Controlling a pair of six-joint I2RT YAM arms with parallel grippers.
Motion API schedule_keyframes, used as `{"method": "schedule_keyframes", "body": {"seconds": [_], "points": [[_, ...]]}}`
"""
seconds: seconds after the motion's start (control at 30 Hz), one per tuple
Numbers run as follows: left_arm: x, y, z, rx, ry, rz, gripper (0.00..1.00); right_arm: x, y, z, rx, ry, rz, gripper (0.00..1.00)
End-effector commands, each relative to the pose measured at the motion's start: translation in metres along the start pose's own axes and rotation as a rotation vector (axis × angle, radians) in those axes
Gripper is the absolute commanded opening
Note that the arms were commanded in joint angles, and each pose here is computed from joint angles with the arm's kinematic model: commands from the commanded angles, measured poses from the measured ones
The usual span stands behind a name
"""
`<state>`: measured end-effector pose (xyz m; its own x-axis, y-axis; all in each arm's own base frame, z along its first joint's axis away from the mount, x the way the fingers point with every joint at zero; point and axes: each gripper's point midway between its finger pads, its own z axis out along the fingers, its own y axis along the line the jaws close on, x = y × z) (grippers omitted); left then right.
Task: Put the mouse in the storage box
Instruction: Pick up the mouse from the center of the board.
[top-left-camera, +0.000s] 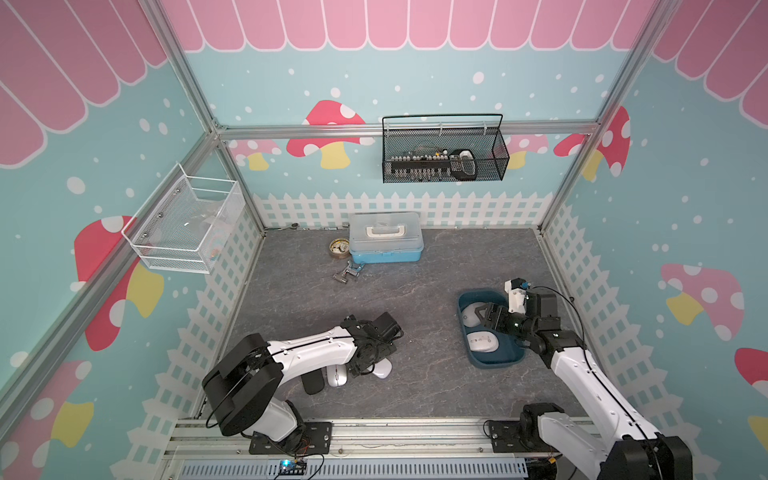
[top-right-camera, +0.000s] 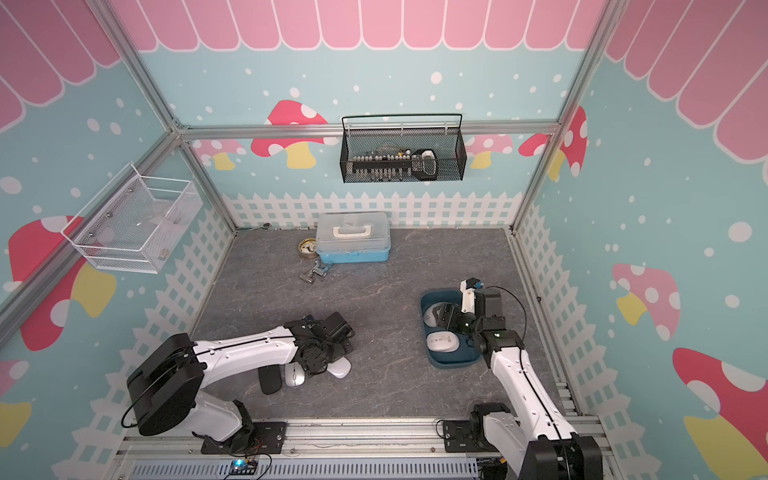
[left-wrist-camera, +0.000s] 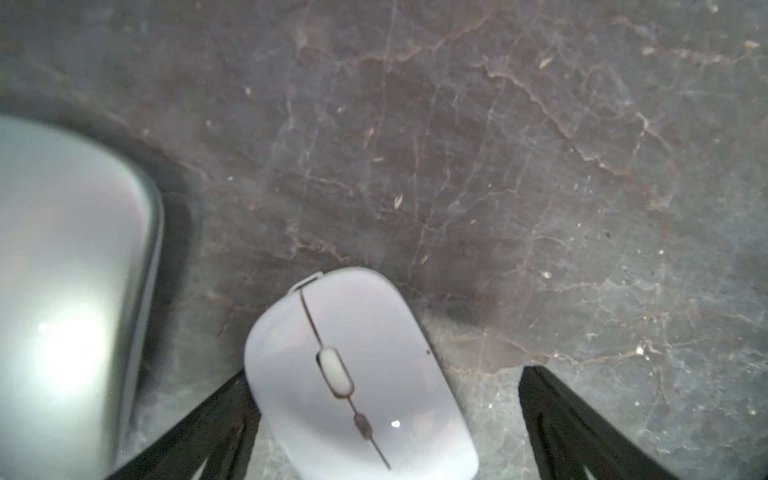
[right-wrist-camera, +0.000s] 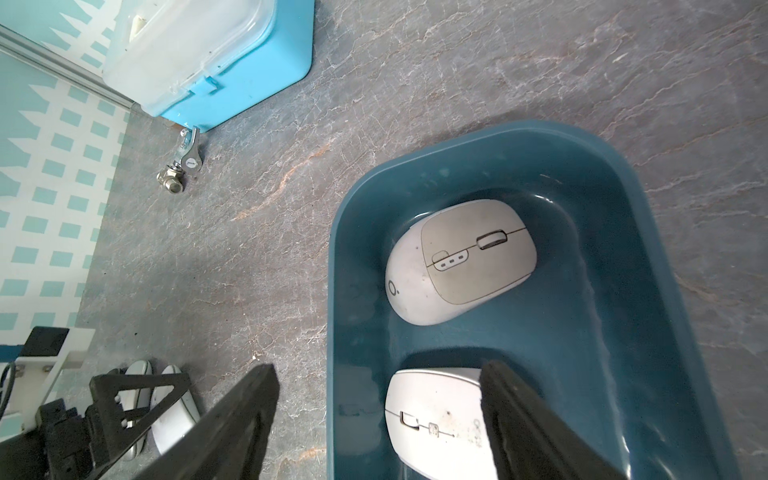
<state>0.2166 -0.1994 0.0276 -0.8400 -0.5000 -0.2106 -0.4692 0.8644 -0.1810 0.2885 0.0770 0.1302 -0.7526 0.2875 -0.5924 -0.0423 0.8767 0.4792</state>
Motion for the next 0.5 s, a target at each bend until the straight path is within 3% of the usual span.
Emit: {"method": "schedule_keyframes", "body": {"seconds": [0.0, 0.2, 0.47], "points": [[-0.017, -0.023, 0.001, 0.02, -0.053, 0.133, 0.99, 0.009, 0.0, 0.002, -0.009, 0.024, -0.011, 0.82], [-0.012, -0.053, 0.006, 0.047, -0.027, 0.327, 0.99, 0.01, 0.0, 0.003, -0.011, 0.029, -0.009, 0.82], [0.017, -0.022, 0.014, 0.009, 0.058, 0.384, 0.96, 0.015, -0.001, 0.006, -0.017, 0.041, -0.006, 0.82]]}}
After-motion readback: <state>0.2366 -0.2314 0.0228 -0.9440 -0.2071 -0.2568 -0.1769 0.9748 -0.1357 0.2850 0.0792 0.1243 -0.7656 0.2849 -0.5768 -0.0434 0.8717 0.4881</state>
